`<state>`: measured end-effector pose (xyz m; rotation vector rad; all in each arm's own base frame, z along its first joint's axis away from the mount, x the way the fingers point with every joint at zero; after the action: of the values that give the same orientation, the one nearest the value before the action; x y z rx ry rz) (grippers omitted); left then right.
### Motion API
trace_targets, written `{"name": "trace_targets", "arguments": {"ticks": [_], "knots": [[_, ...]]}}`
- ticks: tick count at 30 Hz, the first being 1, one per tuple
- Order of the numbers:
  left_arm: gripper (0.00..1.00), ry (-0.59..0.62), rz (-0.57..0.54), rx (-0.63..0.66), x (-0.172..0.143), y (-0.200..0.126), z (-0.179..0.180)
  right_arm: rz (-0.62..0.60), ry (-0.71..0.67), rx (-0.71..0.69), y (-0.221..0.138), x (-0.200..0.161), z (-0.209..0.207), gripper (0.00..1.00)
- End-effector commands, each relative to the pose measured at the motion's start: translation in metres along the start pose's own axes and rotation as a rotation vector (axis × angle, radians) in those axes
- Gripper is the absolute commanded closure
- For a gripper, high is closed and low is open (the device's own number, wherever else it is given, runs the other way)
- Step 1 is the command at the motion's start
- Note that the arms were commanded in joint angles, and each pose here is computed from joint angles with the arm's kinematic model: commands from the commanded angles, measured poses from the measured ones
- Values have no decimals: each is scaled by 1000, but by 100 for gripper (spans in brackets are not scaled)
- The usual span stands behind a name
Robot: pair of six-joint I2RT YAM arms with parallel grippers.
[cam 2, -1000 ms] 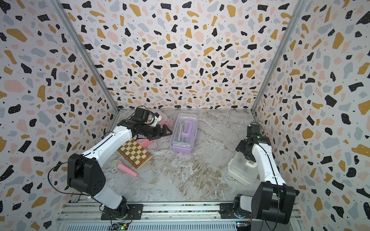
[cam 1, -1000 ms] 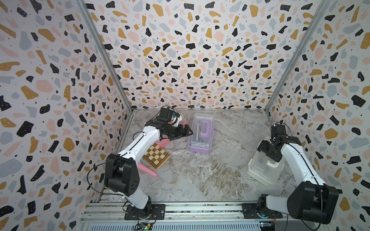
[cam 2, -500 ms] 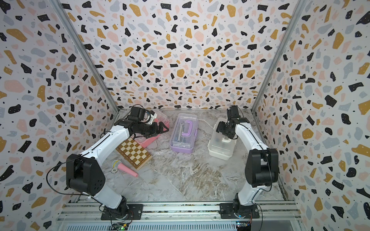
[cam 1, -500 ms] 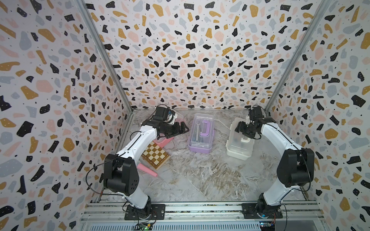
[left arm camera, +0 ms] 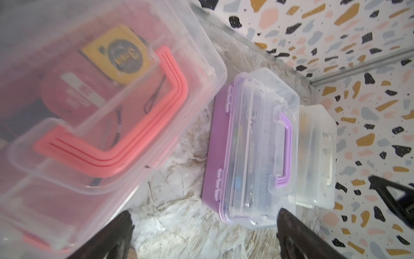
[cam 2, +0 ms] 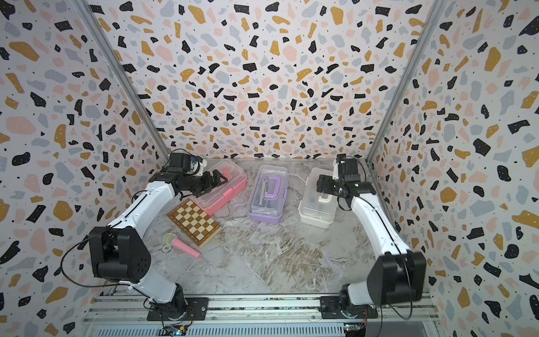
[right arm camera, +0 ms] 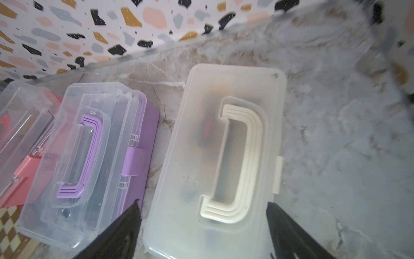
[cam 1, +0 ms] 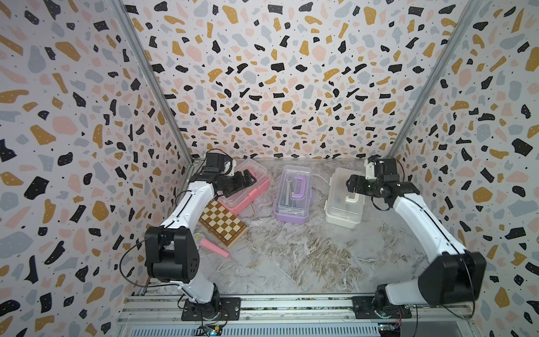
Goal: Close toolboxes
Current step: Move the toolbox to the center of the board, then reset both arms
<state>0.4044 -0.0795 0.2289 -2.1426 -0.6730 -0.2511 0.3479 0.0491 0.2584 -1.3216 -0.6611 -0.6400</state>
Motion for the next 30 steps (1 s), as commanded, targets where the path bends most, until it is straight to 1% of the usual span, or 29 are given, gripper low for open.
{"name": "trace_targets", "arguments": {"ticks": [1, 4, 8, 12, 15, 17, 18, 21, 22, 23, 24, 26, 27, 29, 30], "knots": [[1, 36, -73, 17, 7, -7, 13, -97, -102, -166, -7, -18, -27, 9], [1, 102, -115, 71, 4, -12, 27, -85, -134, -227, -5, -44, -44, 8], [1, 205, -138, 205, -1, -13, 53, -99, -136, -257, 8, -67, -65, 7], [1, 293, -133, 314, -10, -9, 80, -187, -153, -275, 21, -74, -79, 6], [1, 307, -152, 407, -21, -8, 104, -250, -133, -266, 39, -79, -90, 6], [1, 329, -195, 429, -29, -8, 112, -263, -106, -248, 51, -81, -96, 6], [1, 338, -214, 437, -31, -8, 116, -298, -105, -246, 54, -78, -98, 6], [1, 391, -327, 460, -30, -7, 124, -380, -121, -242, 59, -62, -103, 6], [1, 415, -382, 458, -28, -7, 124, -399, -120, -230, 63, -57, -105, 6], [1, 414, -455, 448, -24, -8, 124, -432, -113, -215, 67, -53, -106, 6], [1, 377, -480, 438, -23, -8, 127, -457, -97, -207, 71, -51, -109, 6], [1, 380, -432, 447, -22, -3, 129, -494, -75, -189, 80, -47, -112, 6], [1, 376, -426, 448, -25, 1, 133, -505, -58, -182, 85, -46, -115, 7], [1, 382, -481, 439, -31, 3, 138, -513, -16, -152, 90, -44, -118, 8], [1, 389, -514, 428, -36, 0, 138, -516, 4, -125, 87, -40, -119, 9]]}}
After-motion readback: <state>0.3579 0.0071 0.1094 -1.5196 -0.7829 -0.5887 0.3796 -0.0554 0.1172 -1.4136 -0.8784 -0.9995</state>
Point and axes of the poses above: each gripper's point midway between its finger pads, its own y axis out along the fingers, its own z axis along the line the jaws close on, x = y × z, the point moved 4 cm from there along -y, back along the fingers, and after that the axes turned 5 degrees about -y, right-handed, at the moved point
